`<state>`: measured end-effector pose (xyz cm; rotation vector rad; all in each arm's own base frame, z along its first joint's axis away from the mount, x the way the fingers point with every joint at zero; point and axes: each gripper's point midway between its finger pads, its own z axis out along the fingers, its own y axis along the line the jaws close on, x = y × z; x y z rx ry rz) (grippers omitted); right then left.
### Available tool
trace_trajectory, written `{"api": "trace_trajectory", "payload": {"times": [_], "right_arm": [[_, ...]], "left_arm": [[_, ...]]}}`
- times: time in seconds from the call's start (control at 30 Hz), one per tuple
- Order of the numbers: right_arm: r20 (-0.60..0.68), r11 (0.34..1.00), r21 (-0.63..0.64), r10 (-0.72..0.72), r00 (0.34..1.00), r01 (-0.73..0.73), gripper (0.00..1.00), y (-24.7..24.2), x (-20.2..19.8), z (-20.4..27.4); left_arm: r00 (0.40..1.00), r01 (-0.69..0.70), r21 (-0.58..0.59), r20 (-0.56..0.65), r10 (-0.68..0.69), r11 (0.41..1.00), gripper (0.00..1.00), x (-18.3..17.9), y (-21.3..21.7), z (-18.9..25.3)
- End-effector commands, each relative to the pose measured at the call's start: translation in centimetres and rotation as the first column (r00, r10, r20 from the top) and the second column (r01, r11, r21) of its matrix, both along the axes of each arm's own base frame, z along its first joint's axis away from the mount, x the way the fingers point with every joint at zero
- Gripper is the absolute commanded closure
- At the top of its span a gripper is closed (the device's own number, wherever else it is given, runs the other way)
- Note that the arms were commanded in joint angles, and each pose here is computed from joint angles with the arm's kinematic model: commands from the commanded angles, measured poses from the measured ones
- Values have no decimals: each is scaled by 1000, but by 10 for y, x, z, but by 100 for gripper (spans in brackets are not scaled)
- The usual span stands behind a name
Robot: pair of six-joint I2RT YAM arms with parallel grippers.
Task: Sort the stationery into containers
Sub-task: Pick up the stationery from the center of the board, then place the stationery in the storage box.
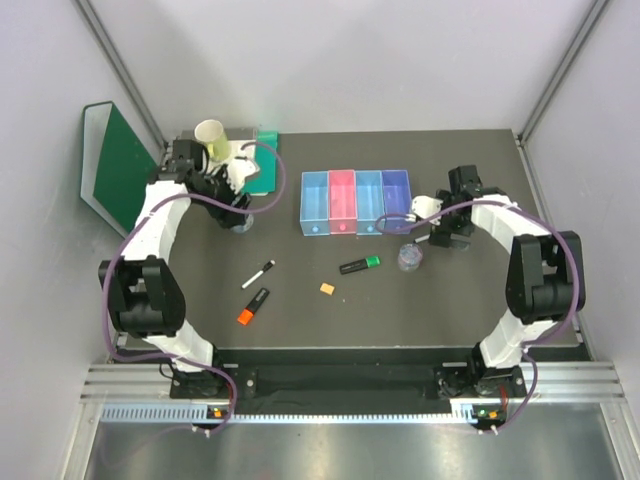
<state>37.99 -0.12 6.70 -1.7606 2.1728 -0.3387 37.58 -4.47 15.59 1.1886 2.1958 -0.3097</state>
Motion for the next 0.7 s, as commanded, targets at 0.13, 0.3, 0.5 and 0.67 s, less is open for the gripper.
{"api": "trace_trajectory", "payload": {"times": [0.13, 0.3, 0.5, 0.67], "right_arm": [[146, 981, -117, 170, 975, -153, 0, -15, 35, 13], [140, 964, -154, 238, 961, -216, 1, -15, 30, 12], [141, 953, -174, 273, 952, -248, 1, -17, 21, 14], [140, 951, -174, 282, 949, -257, 1, -18, 9, 9]], "left_arm": [[979, 108, -116, 187, -85, 987, 89, 23, -62, 92], [958, 183, -115, 246, -150, 976, 92, 40, -110, 113], [928, 269, -98, 294, -230, 958, 94, 61, -165, 121], [910, 329, -90, 295, -290, 940, 95, 76, -208, 109]]}}
